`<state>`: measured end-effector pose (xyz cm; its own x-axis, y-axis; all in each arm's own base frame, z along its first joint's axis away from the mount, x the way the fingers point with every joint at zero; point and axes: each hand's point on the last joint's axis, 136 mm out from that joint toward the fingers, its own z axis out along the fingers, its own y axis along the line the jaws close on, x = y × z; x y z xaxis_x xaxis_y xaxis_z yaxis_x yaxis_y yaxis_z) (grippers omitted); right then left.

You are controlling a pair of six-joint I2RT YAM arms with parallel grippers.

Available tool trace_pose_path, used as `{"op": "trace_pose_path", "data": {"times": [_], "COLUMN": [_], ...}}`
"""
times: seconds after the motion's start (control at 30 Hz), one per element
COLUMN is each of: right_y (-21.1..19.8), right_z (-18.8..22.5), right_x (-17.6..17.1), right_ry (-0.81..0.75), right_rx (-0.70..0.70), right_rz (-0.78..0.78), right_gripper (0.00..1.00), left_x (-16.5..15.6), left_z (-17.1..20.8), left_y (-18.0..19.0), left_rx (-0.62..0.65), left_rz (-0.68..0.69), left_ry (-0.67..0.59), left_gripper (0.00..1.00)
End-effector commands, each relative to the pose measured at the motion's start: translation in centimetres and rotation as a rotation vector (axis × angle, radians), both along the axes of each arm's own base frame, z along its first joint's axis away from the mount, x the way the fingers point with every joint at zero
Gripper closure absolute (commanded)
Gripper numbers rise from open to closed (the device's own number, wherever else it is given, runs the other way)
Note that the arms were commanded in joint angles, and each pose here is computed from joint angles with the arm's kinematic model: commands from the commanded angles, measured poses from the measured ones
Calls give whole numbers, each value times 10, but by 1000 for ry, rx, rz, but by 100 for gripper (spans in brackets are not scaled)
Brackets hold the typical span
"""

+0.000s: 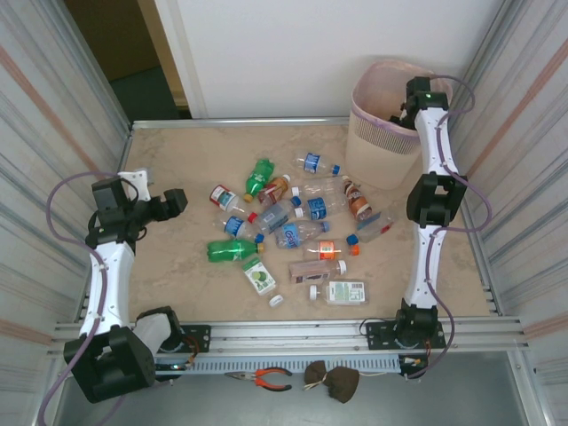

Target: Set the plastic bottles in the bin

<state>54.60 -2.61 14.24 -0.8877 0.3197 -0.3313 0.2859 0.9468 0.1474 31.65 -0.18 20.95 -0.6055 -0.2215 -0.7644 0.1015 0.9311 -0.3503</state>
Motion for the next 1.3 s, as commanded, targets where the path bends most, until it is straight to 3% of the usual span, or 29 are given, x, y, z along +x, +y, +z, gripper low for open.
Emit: {"op": "trace_pose_path", "data": {"times": [0.0, 0.33, 0.5, 0.67, 1.27], "right_y": [-19, -54, -53, -48, -37], "right_z": [-8, -23, -24, -18, 90], "right_x": [-21, -43, -36, -31, -34], "right_ry": [95, 215, 186, 155, -94], "right_rx": [-75, -192, -174, -162, -169], "right_rz": [36, 28, 28, 29, 6], "right_gripper": [49, 44, 29, 20, 17], "left_x": [-2, -2, -3, -2, -2], "left_z": [-2, -2, -2, -4, 1], "left_y": [-2, 0, 0, 1, -4], "left_rx": [10, 18, 22, 29, 12], "left_rz": [-9, -3, -4, -2, -23], "left_ry": [5, 12, 10, 22, 2], "left_gripper": [12, 12, 12, 12, 9]}}
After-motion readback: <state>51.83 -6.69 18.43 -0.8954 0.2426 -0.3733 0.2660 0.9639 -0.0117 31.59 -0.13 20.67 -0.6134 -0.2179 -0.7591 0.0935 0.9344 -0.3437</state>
